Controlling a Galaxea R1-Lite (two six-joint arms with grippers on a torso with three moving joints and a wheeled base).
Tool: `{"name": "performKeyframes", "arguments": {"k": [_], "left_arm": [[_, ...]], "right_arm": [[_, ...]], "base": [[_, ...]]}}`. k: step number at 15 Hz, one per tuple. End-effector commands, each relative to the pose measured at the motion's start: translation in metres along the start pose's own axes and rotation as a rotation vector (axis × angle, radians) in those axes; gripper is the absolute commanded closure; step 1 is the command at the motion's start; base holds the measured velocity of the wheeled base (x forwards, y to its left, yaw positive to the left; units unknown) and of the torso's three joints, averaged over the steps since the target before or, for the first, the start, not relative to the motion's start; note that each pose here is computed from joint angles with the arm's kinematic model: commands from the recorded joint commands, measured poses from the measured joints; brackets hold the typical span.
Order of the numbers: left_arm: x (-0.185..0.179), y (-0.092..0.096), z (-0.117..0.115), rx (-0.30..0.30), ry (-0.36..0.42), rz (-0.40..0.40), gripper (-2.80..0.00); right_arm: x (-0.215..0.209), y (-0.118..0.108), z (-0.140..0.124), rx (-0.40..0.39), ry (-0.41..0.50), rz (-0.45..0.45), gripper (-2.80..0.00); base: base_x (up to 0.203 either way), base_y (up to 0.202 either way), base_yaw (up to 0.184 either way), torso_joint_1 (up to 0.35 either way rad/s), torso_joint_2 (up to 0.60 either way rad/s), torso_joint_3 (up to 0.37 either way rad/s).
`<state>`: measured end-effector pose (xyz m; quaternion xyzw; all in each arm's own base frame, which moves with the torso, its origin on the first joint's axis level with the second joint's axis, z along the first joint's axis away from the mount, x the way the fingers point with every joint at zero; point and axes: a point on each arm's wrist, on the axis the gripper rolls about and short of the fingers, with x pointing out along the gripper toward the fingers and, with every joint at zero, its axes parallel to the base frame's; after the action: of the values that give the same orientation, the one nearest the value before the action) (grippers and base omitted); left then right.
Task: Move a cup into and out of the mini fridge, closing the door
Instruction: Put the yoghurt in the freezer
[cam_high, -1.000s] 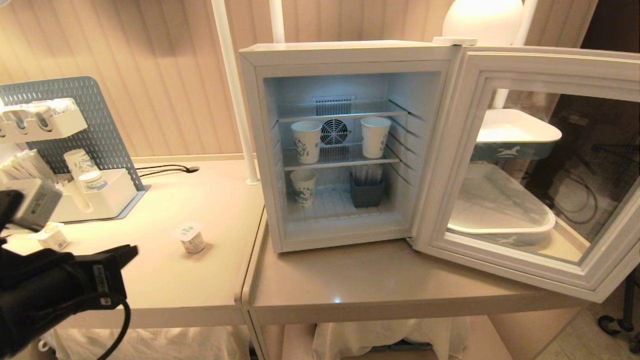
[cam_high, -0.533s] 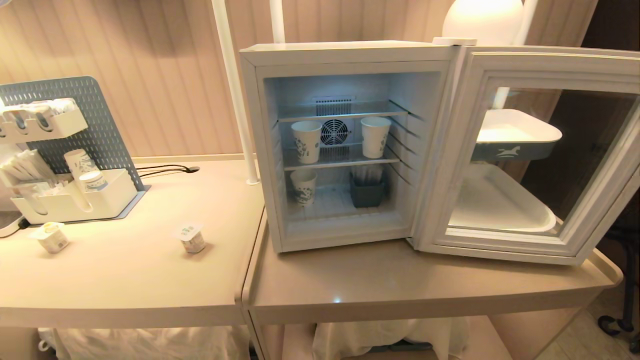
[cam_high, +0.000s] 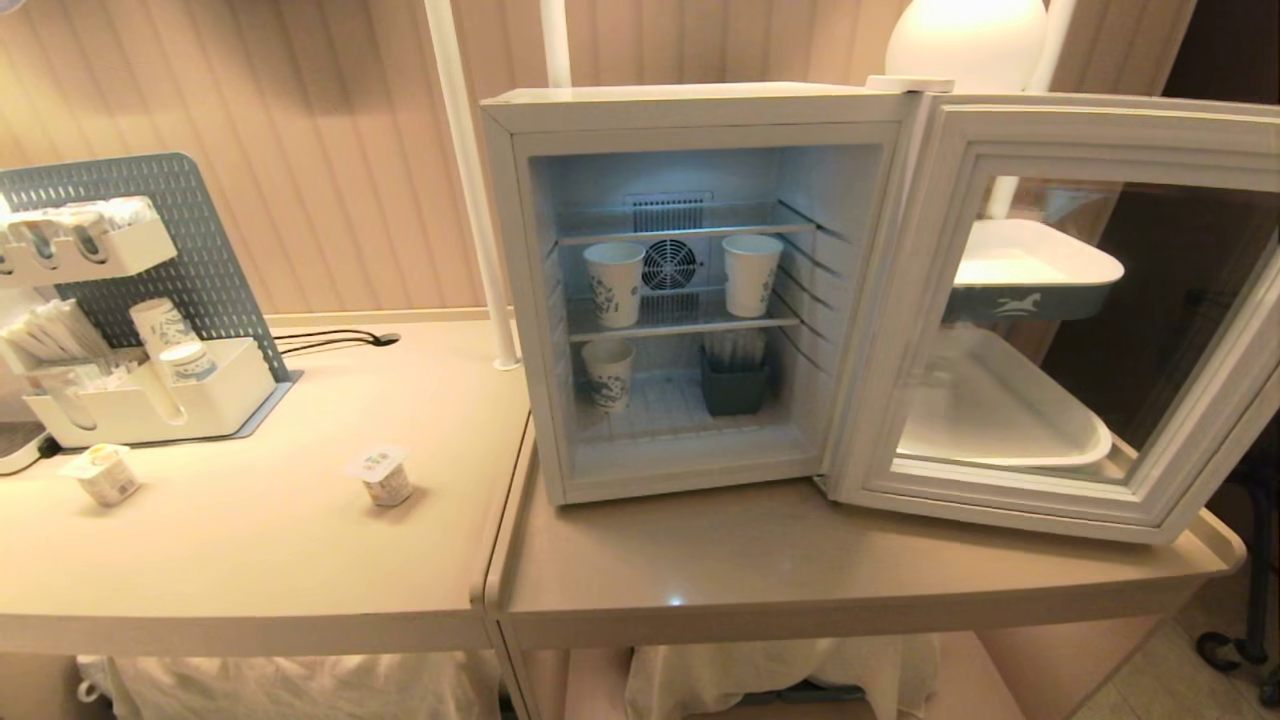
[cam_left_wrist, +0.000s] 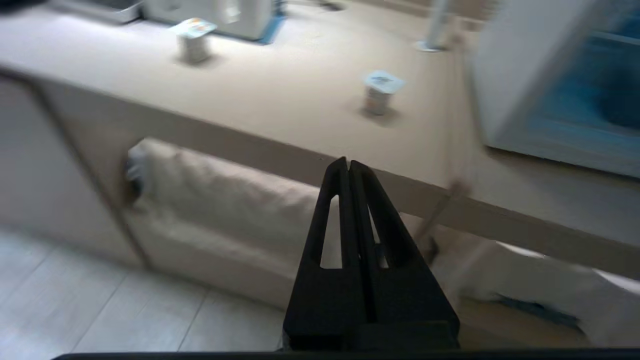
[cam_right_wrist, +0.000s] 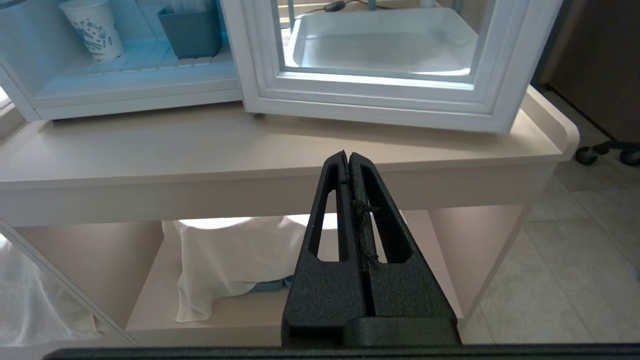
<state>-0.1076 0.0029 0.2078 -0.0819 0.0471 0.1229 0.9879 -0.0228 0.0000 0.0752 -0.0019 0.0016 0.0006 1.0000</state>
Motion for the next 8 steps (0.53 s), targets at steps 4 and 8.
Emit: {"name": "performKeyframes", "arguments": {"k": [4, 8], "left_arm": [[0.019, 0.0, -0.048, 0.033, -0.071, -0.275, 0.0], [0.087, -0.005, -0.102, 0.137, -0.176, -0.232, 0.0]], "right_arm": [[0.0, 0.0, 0.0, -0.001, 0.0, 0.0, 0.0], [0.0, 0.0, 0.0, -0.001, 0.0, 0.0, 0.0]], "base": [[0.0, 0.0, 0.0, 0.0, 0.0, 0.0], [0.0, 0.0, 0.0, 0.0, 0.0, 0.0]]}}
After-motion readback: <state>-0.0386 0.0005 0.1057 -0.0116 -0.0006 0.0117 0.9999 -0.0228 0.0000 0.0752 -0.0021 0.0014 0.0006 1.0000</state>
